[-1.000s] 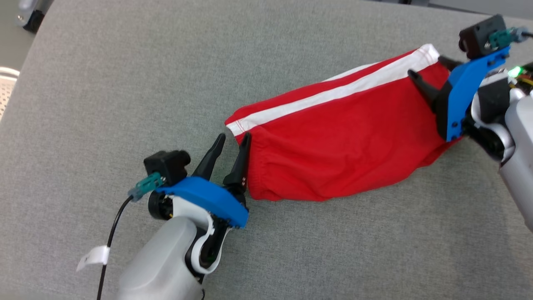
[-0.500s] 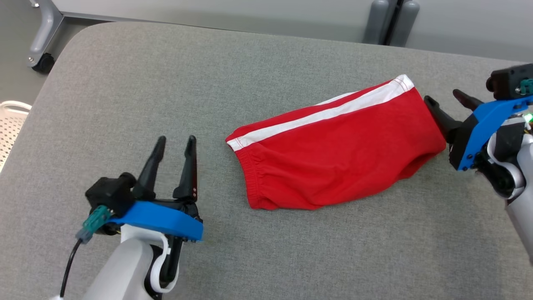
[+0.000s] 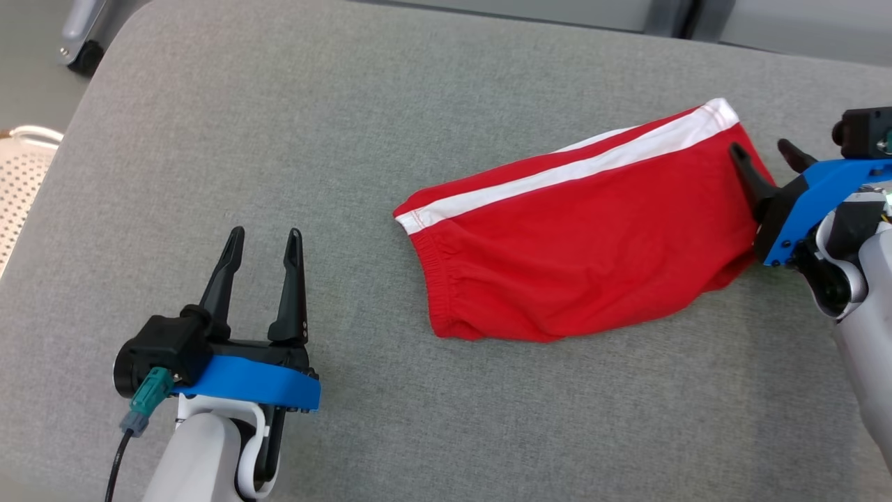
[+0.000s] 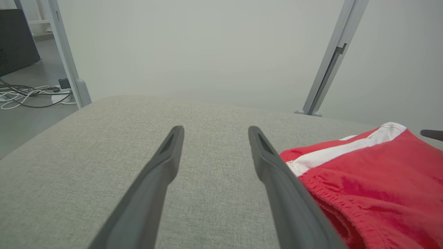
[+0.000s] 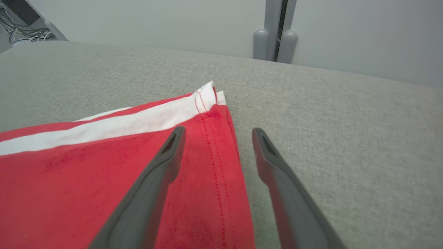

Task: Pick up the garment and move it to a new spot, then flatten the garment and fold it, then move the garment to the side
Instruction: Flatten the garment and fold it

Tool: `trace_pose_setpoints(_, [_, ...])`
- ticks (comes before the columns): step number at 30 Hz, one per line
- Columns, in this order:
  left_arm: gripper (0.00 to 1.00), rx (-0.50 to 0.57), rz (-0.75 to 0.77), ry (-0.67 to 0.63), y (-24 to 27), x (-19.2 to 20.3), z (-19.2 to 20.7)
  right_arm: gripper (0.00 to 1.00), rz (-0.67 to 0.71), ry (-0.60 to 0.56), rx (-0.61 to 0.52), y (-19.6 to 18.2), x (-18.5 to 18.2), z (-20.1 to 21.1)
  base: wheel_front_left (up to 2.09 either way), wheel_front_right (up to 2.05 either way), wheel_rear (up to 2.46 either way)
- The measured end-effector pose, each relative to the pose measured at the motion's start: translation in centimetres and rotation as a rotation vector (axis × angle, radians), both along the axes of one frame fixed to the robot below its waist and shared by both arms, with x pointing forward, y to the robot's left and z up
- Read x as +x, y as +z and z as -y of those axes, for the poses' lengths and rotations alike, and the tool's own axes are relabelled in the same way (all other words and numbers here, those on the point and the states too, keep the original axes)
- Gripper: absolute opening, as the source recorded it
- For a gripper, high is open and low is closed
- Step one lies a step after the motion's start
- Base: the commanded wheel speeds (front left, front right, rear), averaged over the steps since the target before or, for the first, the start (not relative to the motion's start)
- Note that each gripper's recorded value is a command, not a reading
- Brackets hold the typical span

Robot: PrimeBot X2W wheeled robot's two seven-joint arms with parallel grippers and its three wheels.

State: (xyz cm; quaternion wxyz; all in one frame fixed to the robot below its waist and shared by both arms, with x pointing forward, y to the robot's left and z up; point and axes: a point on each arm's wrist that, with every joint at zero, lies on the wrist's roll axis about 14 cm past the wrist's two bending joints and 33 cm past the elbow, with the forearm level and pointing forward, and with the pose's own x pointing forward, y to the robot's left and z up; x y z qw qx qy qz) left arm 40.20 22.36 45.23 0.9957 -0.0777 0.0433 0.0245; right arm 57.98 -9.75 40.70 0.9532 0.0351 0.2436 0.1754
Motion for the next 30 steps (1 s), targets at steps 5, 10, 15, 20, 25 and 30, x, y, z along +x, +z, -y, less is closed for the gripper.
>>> trace_pose_setpoints(5, [1.0, 0.031, -0.033, 0.033, -1.0, -0.7, -1.1, 1.0, -0.066, -0.012, -0.007, -3.0, -0.3, -0.5, 0.0, 0.0, 0.0])
trace_pose_setpoints(10, [1.0, 0.039, -0.062, 0.06, -1.9, -1.4, -1.8, 1.0, -0.096, -0.005, -0.018, -4.8, -0.7, -1.1, 0.0, 0.0, 0.0])
trace_pose_setpoints(15, [1.0, 0.04, -0.064, 0.072, -2.0, -1.6, -2.2, 0.04, -0.115, 0.011, -0.041, -5.4, -1.0, -1.5, 0.0, 0.0, 0.0])
trace_pose_setpoints(20, [1.0, 0.032, -0.068, 0.072, -2.2, -1.6, -2.0, 0.0, -0.106, 0.022, -0.038, -5.1, -1.2, -1.9, 0.0, 0.0, 0.0])
trace_pose_setpoints(25, [1.0, 0.027, -0.066, 0.059, -2.1, -1.6, -1.5, 0.0, -0.066, -0.04, -0.012, -4.1, -1.3, -0.2, 0.0, 0.0, 0.0])
trace_pose_setpoints(30, [1.0, 0.019, -0.052, 0.045, -1.7, -1.9, -1.0, 0.0, 0.013, -0.168, 0.024, -2.2, -1.6, 3.6, 0.0, 0.0, 0.0])
